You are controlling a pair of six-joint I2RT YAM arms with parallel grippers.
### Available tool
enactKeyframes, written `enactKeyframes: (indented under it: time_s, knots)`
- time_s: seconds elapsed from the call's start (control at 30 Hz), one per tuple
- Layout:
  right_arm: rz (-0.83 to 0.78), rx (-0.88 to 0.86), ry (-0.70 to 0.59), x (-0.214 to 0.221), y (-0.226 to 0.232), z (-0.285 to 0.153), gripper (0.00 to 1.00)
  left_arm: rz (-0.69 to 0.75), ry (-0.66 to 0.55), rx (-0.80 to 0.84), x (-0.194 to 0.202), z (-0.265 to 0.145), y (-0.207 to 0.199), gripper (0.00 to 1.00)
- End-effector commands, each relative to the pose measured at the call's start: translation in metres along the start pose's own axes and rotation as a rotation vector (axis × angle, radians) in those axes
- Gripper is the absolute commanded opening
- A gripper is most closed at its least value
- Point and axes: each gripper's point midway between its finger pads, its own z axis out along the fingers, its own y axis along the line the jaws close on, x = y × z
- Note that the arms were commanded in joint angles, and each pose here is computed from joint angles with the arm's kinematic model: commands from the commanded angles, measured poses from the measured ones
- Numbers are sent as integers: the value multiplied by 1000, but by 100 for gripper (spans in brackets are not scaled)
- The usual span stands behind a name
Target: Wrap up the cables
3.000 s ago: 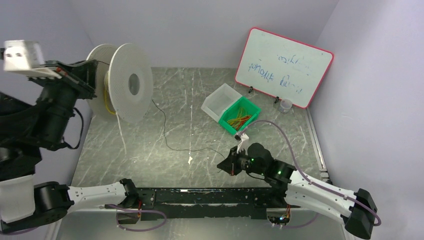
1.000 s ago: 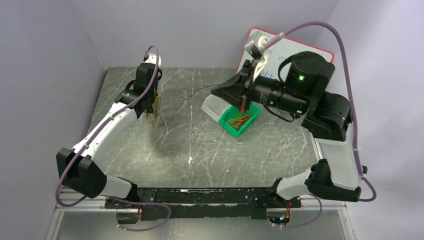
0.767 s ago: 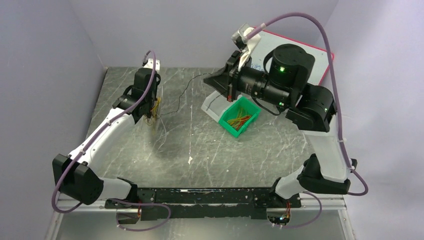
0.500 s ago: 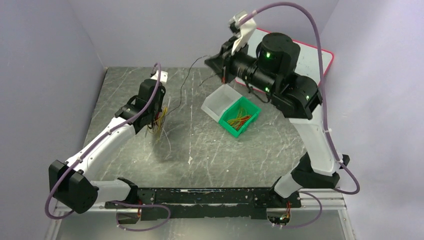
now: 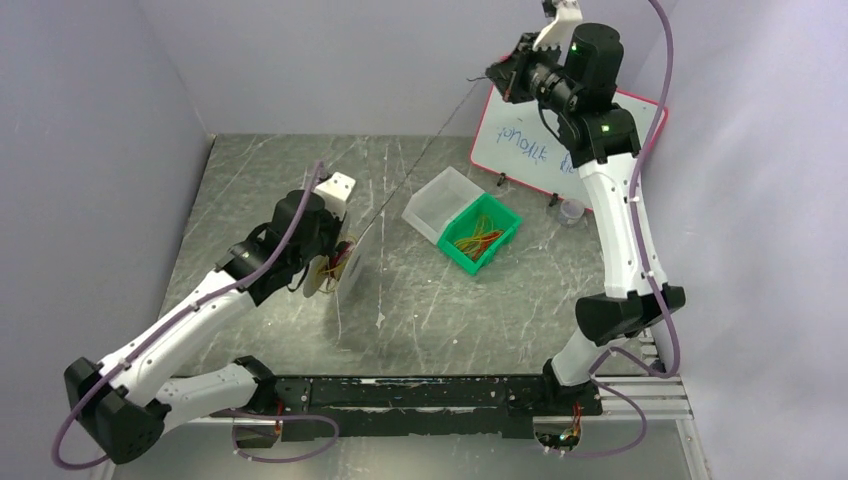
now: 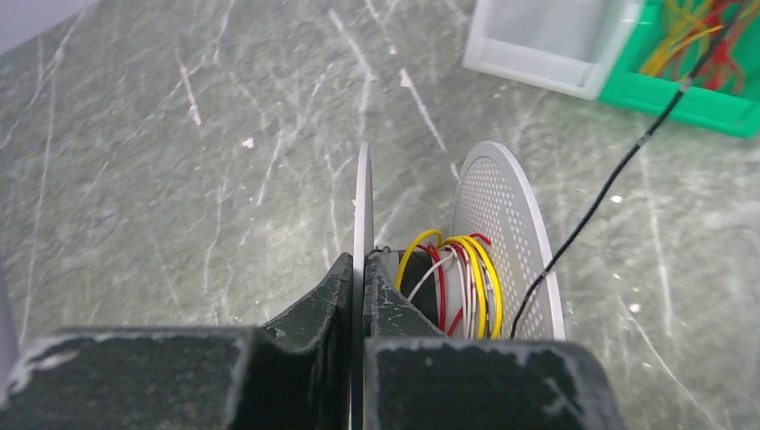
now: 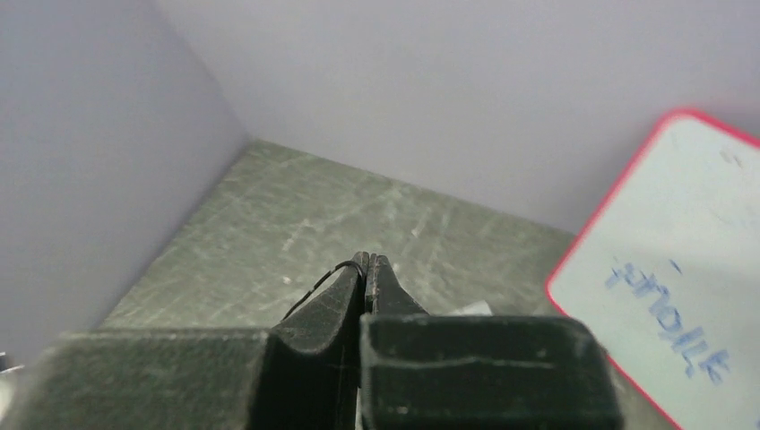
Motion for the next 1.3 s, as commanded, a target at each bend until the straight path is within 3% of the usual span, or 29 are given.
enactKeyframes:
  time_s: [0.0, 0.23, 0.57, 0.9, 1.27]
  knots:
    - [80, 75, -31, 9, -60, 7, 0, 11, -77, 156, -14, -29, -17, 7]
    - [161, 188, 47, 77, -130, 2, 0, -5, -137, 421, -28, -83, -49, 7]
    - [267, 286, 175, 180, -169, -29, 0, -86, -306, 623, -68, -153, -63, 7]
    - [388, 359, 250, 252, -163, -60, 0, -234, -530, 555, -146, -200, -33, 7]
    - [470, 345, 306, 321, -122, -90, 0, -452, -620, 314, -212, -185, 12, 7]
